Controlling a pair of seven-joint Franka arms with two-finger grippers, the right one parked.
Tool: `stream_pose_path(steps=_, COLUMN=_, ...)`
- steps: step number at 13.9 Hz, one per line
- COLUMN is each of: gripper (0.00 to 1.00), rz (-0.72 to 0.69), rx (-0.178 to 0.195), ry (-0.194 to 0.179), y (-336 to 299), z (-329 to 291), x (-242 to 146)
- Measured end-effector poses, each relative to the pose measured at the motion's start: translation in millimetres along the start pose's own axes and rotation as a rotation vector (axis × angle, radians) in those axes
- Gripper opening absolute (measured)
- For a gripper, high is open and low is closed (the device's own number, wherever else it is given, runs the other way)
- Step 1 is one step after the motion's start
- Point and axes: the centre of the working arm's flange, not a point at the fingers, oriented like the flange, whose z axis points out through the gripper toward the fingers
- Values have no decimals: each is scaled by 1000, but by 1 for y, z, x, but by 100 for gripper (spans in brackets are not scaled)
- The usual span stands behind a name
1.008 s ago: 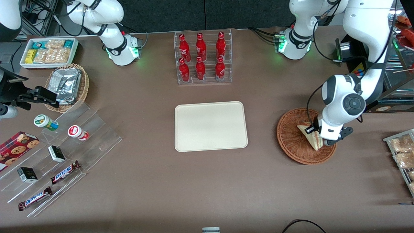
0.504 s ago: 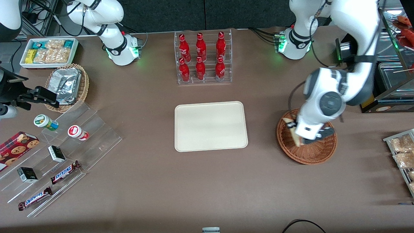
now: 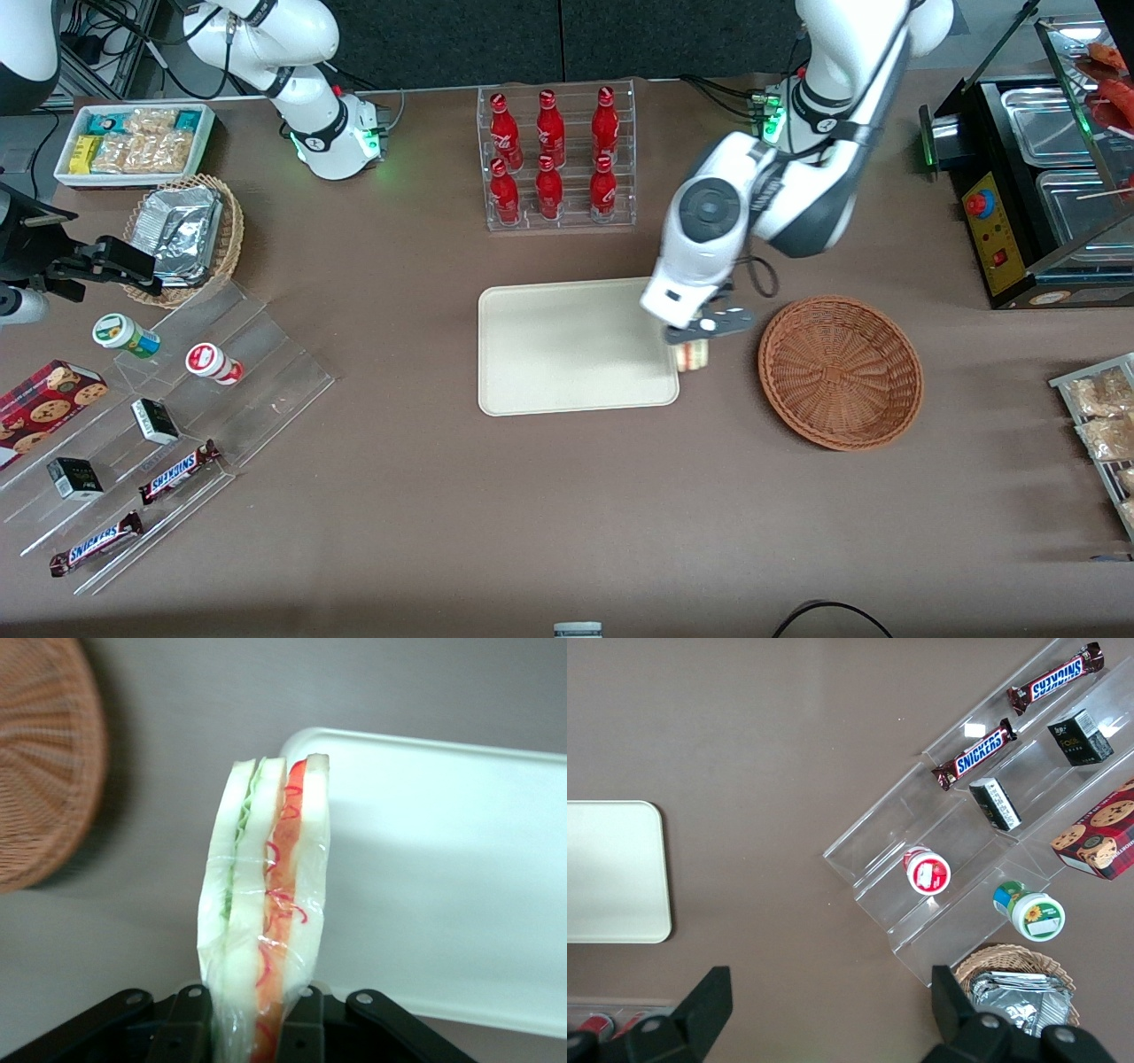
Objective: Place sandwich from basket to tray
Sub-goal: 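Lift the sandwich and carry it with the left gripper over the tray, then lower the sandwich onto the cream tray with the left gripper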
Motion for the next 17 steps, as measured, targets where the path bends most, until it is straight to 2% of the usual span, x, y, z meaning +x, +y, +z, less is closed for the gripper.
stream_pose_path(steps=4, gripper=19, rz=95, rx=6, ry=-4, y=76, z=34, x=-17)
stream_pose_path(steps=8, gripper=19, rz=155, rx=2, ry=3, y=126, z=65, x=-31)
stream_pose_path(steps=13, gripper=19, rz=161, rx=9, ry=-2, y=143, z=88, x=-33)
stream_pose_path(steps=17, gripper=19, rz=137, rx=28, ry=21, y=144, z=106, x=-29)
